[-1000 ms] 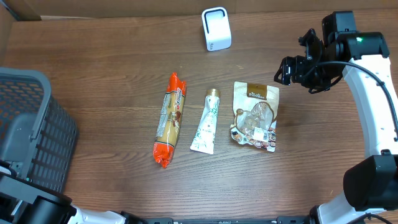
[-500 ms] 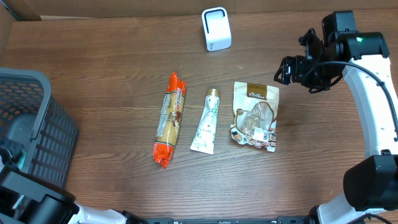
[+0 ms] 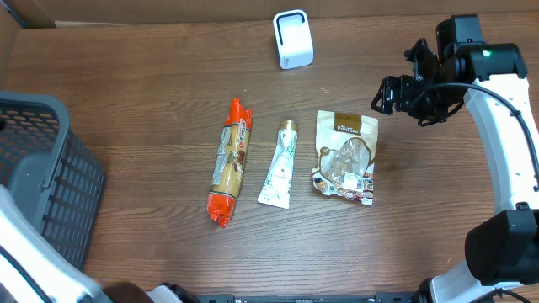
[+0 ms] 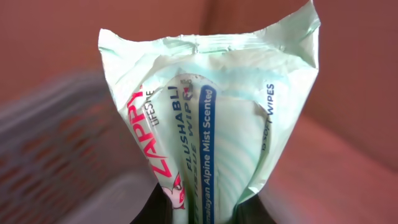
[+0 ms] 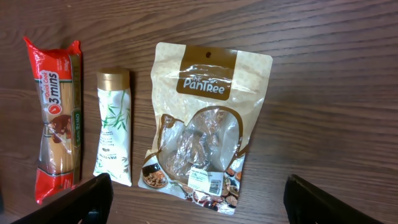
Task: Scan the item barcode
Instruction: 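Lift the wipes pack out and place it between pasta and tube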
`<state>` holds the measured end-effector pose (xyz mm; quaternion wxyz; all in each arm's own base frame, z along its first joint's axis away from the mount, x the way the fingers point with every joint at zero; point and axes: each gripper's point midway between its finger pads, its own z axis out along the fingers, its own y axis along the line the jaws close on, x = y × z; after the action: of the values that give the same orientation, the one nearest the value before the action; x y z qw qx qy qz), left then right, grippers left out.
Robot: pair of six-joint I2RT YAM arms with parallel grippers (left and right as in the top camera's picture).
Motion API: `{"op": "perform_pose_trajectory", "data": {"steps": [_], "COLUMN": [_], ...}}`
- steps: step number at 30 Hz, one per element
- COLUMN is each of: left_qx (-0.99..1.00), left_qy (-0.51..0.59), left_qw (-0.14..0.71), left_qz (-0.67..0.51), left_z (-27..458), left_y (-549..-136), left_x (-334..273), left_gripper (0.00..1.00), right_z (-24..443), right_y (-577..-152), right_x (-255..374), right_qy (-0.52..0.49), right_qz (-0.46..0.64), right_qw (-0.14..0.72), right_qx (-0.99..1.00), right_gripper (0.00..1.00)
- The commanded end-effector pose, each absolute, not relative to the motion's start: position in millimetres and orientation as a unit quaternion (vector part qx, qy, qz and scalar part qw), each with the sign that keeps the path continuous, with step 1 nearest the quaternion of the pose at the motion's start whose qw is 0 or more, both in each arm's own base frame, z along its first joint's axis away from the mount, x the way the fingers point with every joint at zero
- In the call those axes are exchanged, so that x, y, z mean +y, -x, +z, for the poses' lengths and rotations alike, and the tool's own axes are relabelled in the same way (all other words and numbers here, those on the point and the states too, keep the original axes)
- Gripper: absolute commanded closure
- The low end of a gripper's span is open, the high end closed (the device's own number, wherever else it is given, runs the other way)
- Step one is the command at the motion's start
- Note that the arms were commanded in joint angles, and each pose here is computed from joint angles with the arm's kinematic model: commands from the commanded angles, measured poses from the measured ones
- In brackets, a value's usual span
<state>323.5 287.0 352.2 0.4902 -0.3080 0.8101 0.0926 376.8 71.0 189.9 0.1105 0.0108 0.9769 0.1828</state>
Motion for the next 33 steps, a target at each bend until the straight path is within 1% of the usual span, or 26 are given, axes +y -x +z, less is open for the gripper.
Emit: {"op": "perform_pose_trajectory", "data": {"steps": [1, 3, 6, 10, 14, 19, 22, 27, 33], "left_qx": [0.805, 0.814, 0.844, 0.892, 0.925, 0.956, 0.963, 0.970, 0.982], "left_qy": [0.187, 0.154, 0.104, 0.029, -0.022, -0.030, -0.050, -0.082, -0.026], "left_qw": [0.558, 0.558, 0.527, 0.445, 0.359, 0.258, 0.222, 0.177, 0.119], "left_qz": [0.073, 0.049, -0.005, -0.078, -0.119, -0.138, -0.146, -0.148, -0.143], "left_z": [419, 423, 409, 365, 311, 235, 200, 155, 112], "left_y": [-330, -330, -333, -337, -344, -354, -360, -368, -368], "left_x": [206, 167, 108, 30, -25, -72, -98, -134, -151], "left_gripper": [0.96, 0.96, 0.96, 0.96, 0.96, 0.96, 0.96, 0.96, 0.96], "right_z": [188, 188, 188, 188, 188, 188, 188, 188, 188], "right_y": [-378, -378, -379, -379, -379, -379, -379, -379, -379], "right_x": [72, 72, 72, 72, 72, 72, 72, 72, 72], "right_qy": [-0.010, -0.010, -0.010, -0.010, -0.010, -0.010, -0.010, -0.010, -0.010], "right_qz": [0.182, 0.182, 0.182, 0.182, 0.182, 0.182, 0.182, 0.182, 0.182], "right_qw": [0.110, 0.110, 0.111, 0.112, 0.112, 0.111, 0.111, 0.111, 0.112], "right_qx": [0.977, 0.977, 0.977, 0.977, 0.977, 0.977, 0.977, 0.977, 0.977], "right_gripper": [0.11, 0.12, 0.12, 0.12, 0.12, 0.12, 0.12, 0.11, 0.12]}}
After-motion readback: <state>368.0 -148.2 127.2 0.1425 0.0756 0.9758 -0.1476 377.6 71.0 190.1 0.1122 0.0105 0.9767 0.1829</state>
